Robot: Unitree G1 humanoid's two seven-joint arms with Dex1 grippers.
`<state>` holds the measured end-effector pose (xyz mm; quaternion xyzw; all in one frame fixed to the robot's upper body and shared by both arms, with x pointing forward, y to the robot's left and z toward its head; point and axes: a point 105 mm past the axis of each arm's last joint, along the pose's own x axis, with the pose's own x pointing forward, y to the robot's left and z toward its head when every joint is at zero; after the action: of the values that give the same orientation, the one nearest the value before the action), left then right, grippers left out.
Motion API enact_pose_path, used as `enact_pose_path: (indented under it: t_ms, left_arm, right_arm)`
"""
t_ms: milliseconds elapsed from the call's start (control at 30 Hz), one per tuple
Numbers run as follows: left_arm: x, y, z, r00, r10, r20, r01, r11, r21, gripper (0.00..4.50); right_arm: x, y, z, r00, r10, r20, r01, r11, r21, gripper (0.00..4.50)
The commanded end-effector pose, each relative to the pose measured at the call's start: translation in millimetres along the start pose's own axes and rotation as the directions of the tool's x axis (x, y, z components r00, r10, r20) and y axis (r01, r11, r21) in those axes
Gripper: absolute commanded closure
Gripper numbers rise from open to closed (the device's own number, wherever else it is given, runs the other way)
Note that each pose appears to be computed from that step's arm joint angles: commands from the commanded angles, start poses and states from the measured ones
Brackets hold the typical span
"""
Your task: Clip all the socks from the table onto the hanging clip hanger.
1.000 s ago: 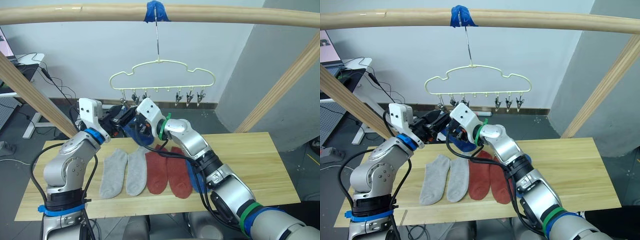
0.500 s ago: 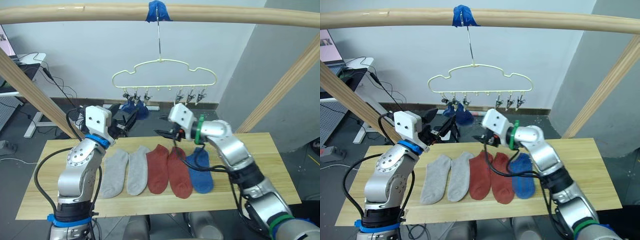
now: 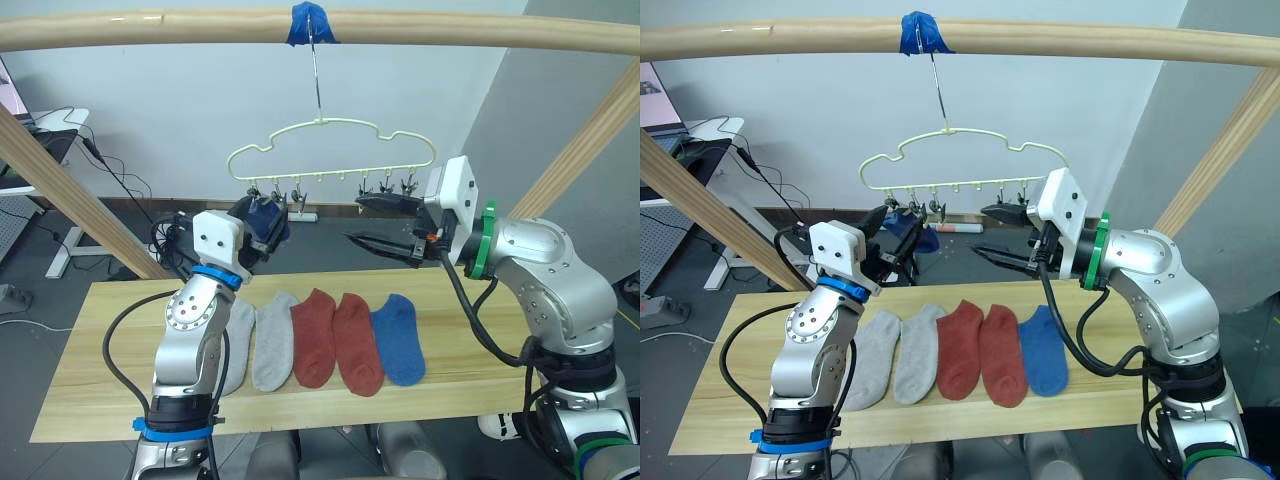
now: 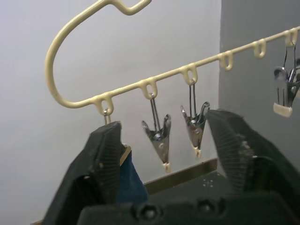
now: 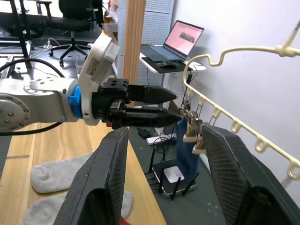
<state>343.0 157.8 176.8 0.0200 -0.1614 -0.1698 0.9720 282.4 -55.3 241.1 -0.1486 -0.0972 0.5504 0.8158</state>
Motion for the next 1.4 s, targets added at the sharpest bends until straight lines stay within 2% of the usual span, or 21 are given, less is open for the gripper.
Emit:
enact_pose_path:
  t_ms: [33,267,667,967,1400]
  left_arm:
    - [5,-3,9,0.999,0.007,0.042,-0.008,1.0,0.024,1.9]
    - [15,6,-1,0.994,0.105,0.028,-0.105,0.994,-0.014,1.9]
    - [33,7,-8,0.992,0.121,0.031,-0.12,0.992,-0.033,1.9]
    - [33,15,-7,0.983,0.178,0.052,-0.174,0.983,-0.06,1.9]
    - [35,16,-7,0.984,0.171,0.05,-0.168,0.984,-0.066,1.9]
  right_arm:
    - [-7,0,13,0.999,-0.024,0.03,0.024,0.999,-0.029,1.93]
    - [-13,-5,12,0.998,-0.06,0.012,0.06,0.998,-0.025,1.93]
    - [-17,-9,10,0.997,-0.078,0.005,0.078,0.997,-0.022,1.93]
    - [-17,-11,12,0.996,-0.088,0.001,0.088,0.996,-0.022,1.93]
    - [-15,-11,12,0.997,-0.083,0.001,0.083,0.996,-0.016,1.93]
